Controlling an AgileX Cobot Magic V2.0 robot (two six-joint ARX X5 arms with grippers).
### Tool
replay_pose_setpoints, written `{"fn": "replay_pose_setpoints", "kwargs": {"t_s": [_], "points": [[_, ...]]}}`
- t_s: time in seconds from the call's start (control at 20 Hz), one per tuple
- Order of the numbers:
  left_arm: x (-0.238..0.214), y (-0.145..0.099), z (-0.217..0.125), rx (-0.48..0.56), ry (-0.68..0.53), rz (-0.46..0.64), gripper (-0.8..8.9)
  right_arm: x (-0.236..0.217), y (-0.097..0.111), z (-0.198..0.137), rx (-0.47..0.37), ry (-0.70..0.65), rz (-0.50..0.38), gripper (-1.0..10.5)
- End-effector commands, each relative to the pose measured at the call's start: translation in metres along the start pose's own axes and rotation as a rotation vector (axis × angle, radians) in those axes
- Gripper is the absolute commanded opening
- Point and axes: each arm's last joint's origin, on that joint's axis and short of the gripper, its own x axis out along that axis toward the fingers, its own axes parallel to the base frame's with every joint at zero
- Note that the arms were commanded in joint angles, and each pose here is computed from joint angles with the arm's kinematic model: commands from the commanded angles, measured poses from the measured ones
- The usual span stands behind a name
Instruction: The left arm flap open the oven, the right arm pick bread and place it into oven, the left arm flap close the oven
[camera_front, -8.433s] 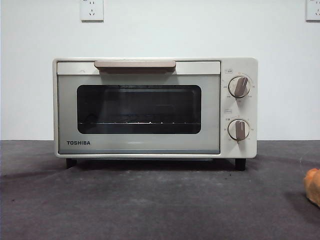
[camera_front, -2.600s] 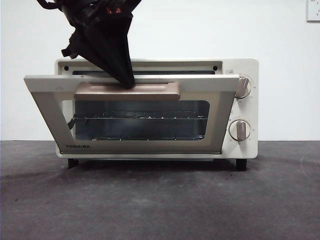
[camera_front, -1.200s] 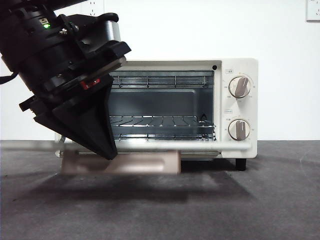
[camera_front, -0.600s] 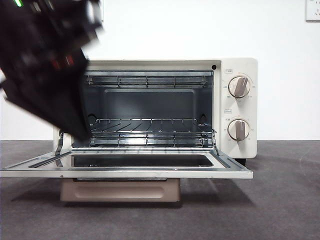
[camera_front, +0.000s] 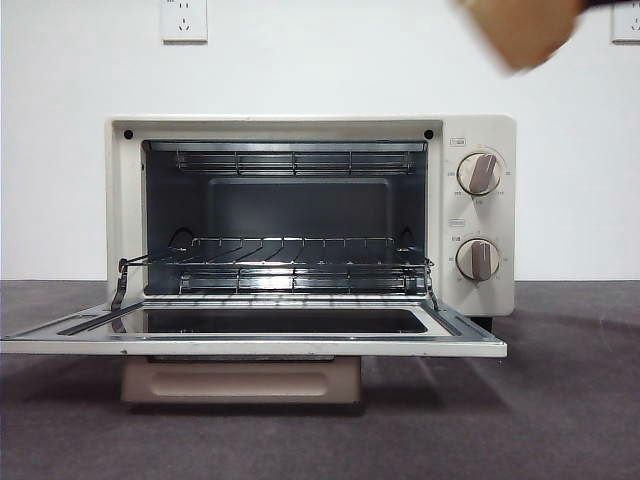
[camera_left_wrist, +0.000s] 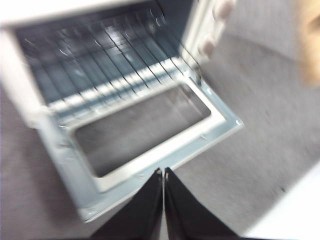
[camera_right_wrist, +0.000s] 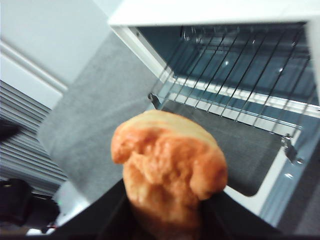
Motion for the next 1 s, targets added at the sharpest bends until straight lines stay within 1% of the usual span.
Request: {"fn": "replay_pose_setpoints", "kwargs": {"t_s": [0.05, 0.15, 0.25, 0.45, 0.55, 0.7, 0.85, 1.0], "points": [[-0.02, 0.003, 0.001, -0.028, -0.045, 0.075, 0.1, 0.03, 0.005, 0.004, 0.002, 0.009, -0.018, 1.4], [-0.033, 0.006, -0.001, -0.032, -0.054, 0.113, 0.1, 0.054, 0.004, 0.006, 0.013, 0.006, -0.035, 1.4], [-0.041, 0.007, 0.0, -0.034, -0.076, 0.108, 0.1, 0.076, 0.001, 0.01, 0.042, -0.008, -0.047, 1.4], [-0.048, 0.007, 0.003, -0.013, -0.102, 0.103, 0.1, 0.111, -0.013, 0.013, 0.091, -0.041, -0.135, 1.4], [-0.048, 0.007, 0.004, -0.014, -0.106, 0.102, 0.1, 0.126, -0.019, 0.014, 0.101, -0.078, -0.147, 1.4], [-0.048, 0.006, 0.005, -0.016, -0.117, 0.099, 0.1, 0.143, -0.025, 0.02, 0.118, -0.121, -0.196, 1.4], [-0.048, 0.006, 0.005, -0.015, -0.116, 0.099, 0.1, 0.159, -0.029, 0.027, 0.136, -0.139, -0.252, 1.4], [-0.048, 0.006, 0.005, -0.012, -0.115, 0.1, 0.1, 0.171, -0.034, 0.029, 0.161, -0.136, -0.279, 1.4]]}}
